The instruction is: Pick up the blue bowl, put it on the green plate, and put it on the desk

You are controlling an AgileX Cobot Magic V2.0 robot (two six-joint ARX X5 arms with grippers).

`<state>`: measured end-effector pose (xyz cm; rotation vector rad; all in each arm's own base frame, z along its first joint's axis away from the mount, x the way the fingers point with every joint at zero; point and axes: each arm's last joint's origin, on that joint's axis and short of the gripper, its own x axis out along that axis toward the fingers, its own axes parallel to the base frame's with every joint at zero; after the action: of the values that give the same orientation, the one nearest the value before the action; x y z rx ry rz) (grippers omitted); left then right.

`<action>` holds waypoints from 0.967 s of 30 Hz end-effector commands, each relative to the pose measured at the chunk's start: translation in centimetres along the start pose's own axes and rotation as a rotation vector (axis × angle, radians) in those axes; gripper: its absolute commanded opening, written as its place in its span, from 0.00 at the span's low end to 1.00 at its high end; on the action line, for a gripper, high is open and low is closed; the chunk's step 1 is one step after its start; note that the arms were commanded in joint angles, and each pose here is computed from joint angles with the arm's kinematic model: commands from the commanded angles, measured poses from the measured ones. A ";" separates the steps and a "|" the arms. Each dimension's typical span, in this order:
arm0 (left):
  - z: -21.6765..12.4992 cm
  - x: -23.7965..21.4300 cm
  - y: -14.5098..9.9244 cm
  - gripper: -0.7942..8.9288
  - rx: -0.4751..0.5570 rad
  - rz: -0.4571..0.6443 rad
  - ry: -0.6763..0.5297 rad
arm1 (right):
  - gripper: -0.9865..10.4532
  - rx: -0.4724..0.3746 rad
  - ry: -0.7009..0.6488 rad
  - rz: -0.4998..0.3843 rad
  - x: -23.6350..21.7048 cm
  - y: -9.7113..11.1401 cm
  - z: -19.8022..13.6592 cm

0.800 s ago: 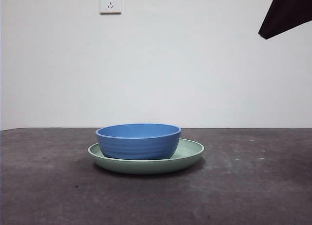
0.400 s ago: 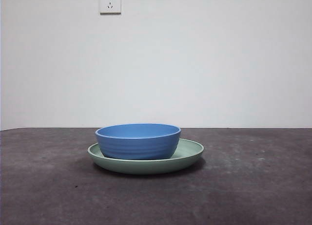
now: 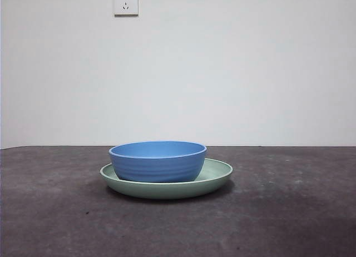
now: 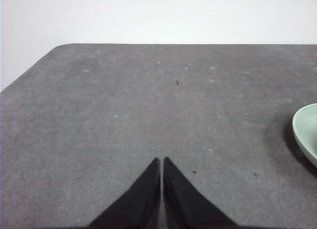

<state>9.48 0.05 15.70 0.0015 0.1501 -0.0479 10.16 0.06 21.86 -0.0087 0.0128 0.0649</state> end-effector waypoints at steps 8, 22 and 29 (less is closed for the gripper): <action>-0.7 0.2 0.0 0.09 -0.004 0.002 0.026 | 0.09 0.116 0.008 -0.040 -0.3 -0.1 -5.2; -0.7 0.2 0.0 0.09 -0.005 0.002 0.027 | 0.09 0.156 0.151 -0.074 -0.5 -0.1 -6.9; -0.7 0.2 0.0 0.09 -0.005 0.002 0.027 | 0.09 0.155 0.132 -0.073 -0.5 -0.1 -6.7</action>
<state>9.48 0.05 15.70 0.0015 0.1501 -0.0479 9.59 -0.14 15.24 0.1316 0.1573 -0.0066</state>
